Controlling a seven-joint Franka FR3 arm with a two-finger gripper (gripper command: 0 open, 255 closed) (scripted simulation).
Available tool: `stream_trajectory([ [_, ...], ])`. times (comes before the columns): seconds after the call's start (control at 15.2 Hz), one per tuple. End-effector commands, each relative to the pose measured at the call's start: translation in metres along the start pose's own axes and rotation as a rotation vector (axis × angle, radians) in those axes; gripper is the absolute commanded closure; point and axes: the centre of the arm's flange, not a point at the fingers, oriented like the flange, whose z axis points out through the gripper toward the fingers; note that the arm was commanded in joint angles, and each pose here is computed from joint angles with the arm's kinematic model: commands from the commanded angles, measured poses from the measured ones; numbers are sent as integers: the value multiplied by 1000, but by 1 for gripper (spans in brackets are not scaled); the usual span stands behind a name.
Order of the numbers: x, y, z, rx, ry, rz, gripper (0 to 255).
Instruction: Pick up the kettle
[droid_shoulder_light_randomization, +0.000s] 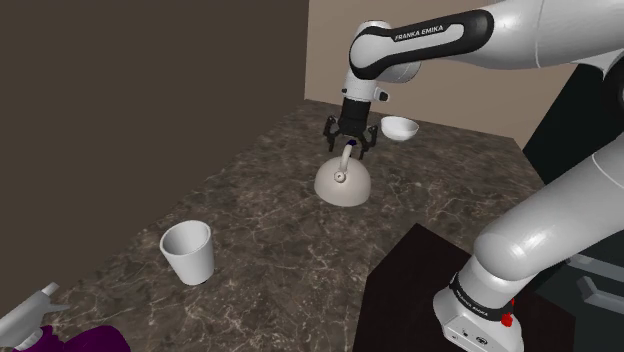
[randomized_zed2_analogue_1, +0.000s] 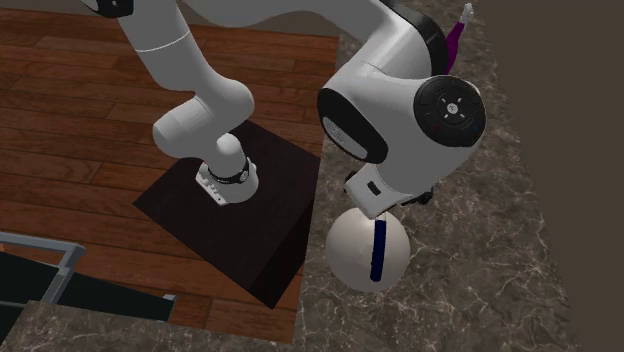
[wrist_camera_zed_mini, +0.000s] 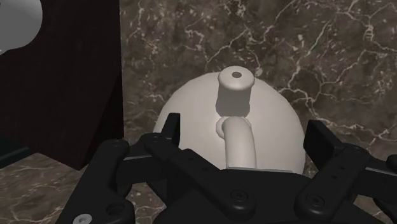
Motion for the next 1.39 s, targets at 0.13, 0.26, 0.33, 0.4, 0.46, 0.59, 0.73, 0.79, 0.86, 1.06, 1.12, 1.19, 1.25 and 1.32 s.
stream_trajectory([
  [0.13, 6, -2, 21, 3, -1, 14, 0],
  [0.26, 9, -1, 34, 3, -1, 14, 0],
  [0.33, 9, -1, 34, 3, -1, 14, 0],
  [0.4, 9, -1, 34, 3, -1, 14, 0],
  [0.46, 9, -1, 34, 3, -1, 14, 255],
  [0.59, 9, -1, 33, 3, -1, 14, 255],
  [0.73, 9, -1, 33, 3, -1, 14, 255],
  [0.79, 9, -1, 33, 3, -1, 14, 255],
  [0.86, 9, -1, 33, 3, -1, 14, 255],
  [1.06, 9, -1, 34, 3, -1, 14, 255],
  [1.12, 8, -1, 29, 3, -1, 14, 255],
  [1.19, 7, -1, 24, 3, -1, 14, 255],
  [1.25, 6, -2, 18, 3, -1, 14, 255],
  [1.32, 5, -2, 13, 3, -1, 14, 255],
])
